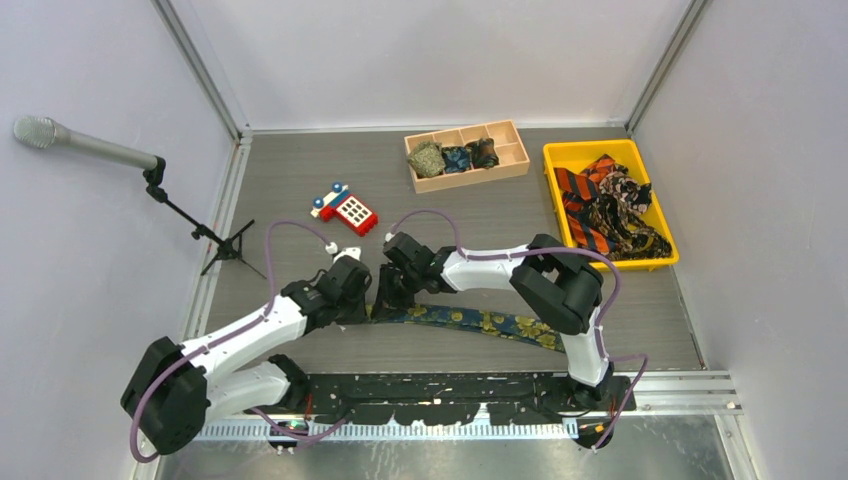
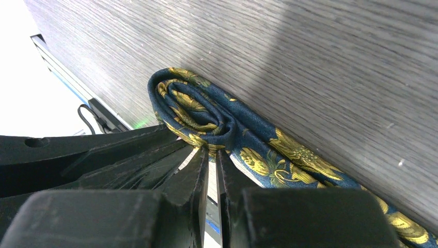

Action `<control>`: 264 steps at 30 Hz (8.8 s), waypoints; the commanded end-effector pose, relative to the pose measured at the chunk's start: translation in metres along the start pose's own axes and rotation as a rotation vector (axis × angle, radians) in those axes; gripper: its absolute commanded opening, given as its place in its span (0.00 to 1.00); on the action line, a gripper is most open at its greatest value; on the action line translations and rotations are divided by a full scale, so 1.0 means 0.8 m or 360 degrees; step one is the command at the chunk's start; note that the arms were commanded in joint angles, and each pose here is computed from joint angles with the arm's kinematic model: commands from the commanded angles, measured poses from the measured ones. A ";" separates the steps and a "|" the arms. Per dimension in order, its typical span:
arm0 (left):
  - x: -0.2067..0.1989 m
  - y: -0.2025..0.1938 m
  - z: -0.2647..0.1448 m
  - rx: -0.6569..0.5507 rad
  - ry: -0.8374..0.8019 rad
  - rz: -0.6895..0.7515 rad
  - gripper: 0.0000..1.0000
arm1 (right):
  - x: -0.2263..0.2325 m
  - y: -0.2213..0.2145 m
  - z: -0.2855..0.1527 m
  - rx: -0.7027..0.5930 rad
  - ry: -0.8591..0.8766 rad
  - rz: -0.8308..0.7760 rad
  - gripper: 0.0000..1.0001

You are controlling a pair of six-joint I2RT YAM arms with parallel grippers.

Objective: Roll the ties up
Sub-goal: Roll the tie at the center of the board.

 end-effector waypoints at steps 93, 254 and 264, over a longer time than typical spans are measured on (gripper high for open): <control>0.021 0.065 -0.016 -0.0265 -0.0493 -0.0379 0.86 | -0.050 0.032 0.012 -0.0094 -0.0117 0.0100 0.13; 0.008 0.070 0.021 -0.0255 -0.0318 -0.0248 0.21 | 0.053 0.091 0.030 -0.0045 0.0210 0.0113 0.13; 0.009 0.063 0.030 -0.0227 -0.0205 -0.0182 0.19 | 0.046 0.087 0.002 -0.0084 0.0165 0.0107 0.13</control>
Point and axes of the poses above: each gripper's point midway between its finger pads, its own z axis out along the fingers, its own x axis along the line the jaws close on, y = z × x, the point moved 3 cm from there along -z, back along the fingers, and after that the axes turned 6 degrees about z, right-handed, at the moved point
